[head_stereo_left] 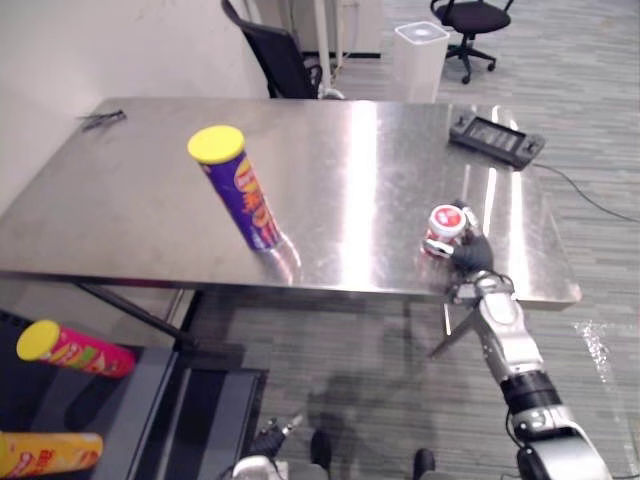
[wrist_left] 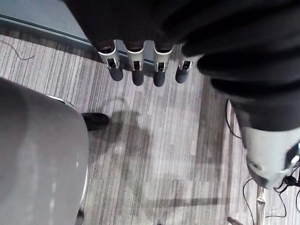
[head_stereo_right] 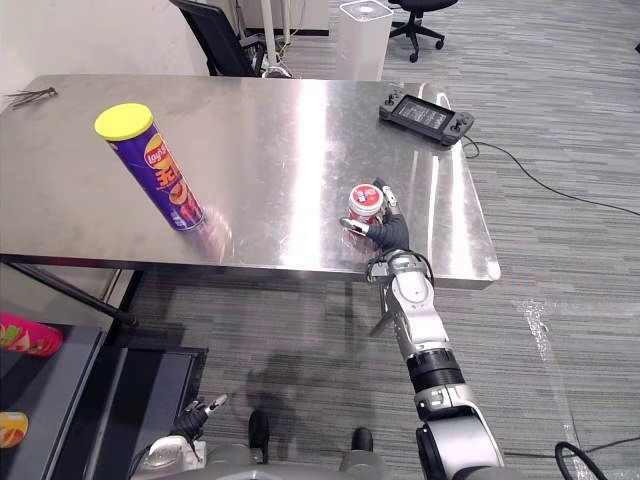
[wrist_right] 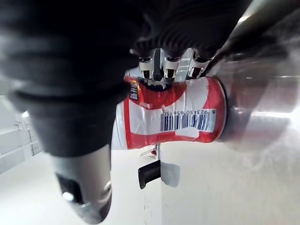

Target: Put the gum and the chips on the shelf.

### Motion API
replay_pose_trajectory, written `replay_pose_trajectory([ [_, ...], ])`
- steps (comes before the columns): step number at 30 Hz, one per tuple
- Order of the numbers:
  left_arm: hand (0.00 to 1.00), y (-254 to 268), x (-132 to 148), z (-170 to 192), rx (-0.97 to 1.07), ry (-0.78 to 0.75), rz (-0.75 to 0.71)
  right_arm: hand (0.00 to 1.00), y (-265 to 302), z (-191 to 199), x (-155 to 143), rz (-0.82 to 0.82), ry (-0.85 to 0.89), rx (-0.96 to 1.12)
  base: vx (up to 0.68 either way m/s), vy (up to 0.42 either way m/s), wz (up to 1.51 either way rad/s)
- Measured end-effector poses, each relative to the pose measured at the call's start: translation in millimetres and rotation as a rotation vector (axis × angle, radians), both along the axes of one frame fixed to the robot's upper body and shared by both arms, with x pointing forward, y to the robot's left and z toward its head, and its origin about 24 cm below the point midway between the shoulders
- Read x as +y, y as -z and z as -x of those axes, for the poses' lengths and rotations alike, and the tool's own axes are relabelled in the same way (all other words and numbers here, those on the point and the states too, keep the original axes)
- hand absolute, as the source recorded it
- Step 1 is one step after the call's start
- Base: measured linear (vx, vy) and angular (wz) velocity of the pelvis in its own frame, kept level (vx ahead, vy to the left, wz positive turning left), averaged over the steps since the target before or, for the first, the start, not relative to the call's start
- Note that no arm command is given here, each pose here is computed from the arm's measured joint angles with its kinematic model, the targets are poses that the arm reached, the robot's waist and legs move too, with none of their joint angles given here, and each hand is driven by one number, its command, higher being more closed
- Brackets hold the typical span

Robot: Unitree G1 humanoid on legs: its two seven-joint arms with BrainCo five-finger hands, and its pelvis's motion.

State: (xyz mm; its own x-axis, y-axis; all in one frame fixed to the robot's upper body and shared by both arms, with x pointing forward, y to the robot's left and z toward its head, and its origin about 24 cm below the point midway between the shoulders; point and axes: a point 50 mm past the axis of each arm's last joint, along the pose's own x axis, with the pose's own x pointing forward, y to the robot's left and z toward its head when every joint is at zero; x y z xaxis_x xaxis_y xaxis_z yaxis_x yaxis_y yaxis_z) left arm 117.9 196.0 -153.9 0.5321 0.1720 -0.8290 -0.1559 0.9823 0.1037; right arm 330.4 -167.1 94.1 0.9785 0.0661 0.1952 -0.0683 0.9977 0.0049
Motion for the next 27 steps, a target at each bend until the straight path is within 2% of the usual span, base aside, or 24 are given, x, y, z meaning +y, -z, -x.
replay_pose_trajectory([
  [3, 0.00, -1, 0, -2, -0.006, 0.000, -0.002, 0.00, -5, -2, 0, 0.005, -0.002, -0.014, 0.00, 0.000, 0.00],
  [4, 0.00, -1, 0, -2, -0.006, 0.000, -0.002, 1.00, -5, -2, 0, 0.005, -0.002, -0.016, 0.00, 0.000, 0.00],
  [27, 0.00, -2, 1, -6, -0.017, -0.005, -0.024, 1.00, -13, -6, 4, -0.008, 0.015, -0.035, 0.00, -0.001, -0.02],
])
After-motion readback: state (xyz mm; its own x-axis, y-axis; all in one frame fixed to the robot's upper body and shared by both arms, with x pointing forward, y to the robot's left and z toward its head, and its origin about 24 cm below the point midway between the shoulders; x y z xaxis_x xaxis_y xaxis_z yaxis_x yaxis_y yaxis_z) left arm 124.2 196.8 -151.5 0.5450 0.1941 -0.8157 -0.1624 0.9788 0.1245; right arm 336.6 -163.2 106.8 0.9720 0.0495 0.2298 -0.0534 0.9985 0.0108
